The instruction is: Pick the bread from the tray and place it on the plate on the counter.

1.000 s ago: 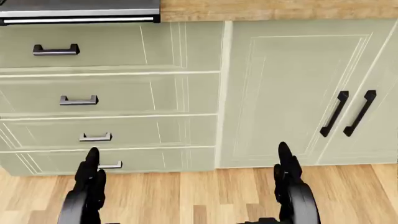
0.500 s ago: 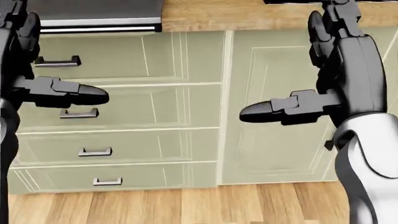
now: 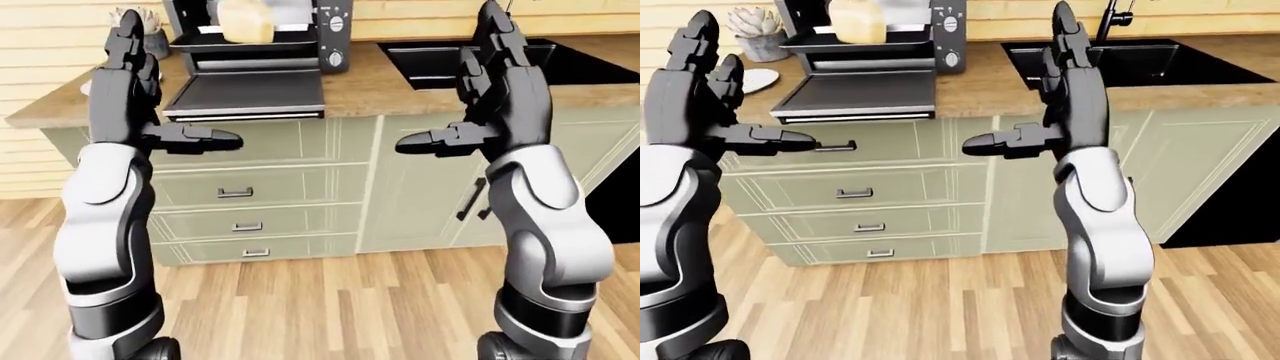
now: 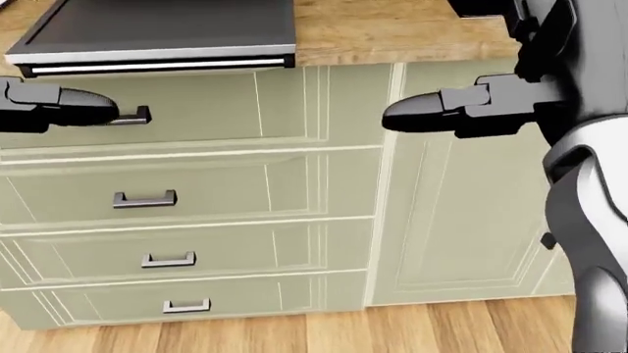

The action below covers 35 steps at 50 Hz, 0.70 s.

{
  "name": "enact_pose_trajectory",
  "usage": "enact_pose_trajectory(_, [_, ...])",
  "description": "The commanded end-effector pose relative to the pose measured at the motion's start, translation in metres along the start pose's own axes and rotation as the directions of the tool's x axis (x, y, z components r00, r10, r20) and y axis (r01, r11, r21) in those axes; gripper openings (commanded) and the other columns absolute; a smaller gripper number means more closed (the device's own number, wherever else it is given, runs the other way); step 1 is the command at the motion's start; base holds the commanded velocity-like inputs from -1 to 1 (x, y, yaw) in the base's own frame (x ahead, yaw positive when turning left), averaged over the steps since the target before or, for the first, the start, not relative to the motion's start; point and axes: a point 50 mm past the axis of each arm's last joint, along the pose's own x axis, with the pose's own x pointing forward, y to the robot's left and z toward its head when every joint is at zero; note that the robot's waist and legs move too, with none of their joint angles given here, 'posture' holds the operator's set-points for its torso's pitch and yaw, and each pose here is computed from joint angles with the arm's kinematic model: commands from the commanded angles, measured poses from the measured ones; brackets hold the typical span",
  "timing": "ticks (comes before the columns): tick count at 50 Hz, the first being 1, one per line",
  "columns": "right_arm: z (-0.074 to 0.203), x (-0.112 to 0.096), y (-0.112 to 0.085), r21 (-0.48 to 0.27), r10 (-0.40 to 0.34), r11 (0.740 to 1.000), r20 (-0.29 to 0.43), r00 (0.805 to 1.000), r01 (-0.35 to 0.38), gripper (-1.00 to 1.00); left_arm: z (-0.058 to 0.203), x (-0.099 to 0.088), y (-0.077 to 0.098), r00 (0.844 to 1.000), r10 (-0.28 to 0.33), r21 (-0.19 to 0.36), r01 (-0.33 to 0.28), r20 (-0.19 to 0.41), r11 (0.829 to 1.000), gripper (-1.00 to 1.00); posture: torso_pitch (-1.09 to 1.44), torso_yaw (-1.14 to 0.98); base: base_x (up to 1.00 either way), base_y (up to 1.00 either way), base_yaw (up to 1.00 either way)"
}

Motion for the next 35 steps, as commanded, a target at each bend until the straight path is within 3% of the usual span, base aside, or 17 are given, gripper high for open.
enact_pose_trajectory(1, [0.014,0.001,0.0,-0.002,-0.003,1.0,0.061,0.998,0.003,1.0,0.02,0.0,0.004,0.996,0.011,0.014,-0.013,0.09,1.0,1.0,0.0,0.0,0.25,0.29,0.0])
enact_pose_trajectory(21, [0.034,0.0,-0.001,-0.026,0.002,1.0,0.105,0.994,0.0,1.0,0.029,-0.006,0.017,0.992,0.056,0.026,-0.059,0.113,0.998,1.0,0.0,0.0,0.23,0.29,0.0])
enact_pose_trajectory(35, [0.038,0.002,0.0,-0.022,0.015,1.0,0.119,0.993,-0.013,1.0,0.031,-0.005,0.019,0.991,0.062,0.035,-0.067,0.122,0.997,1.0,0.0,0.0,0.15,0.55,0.0])
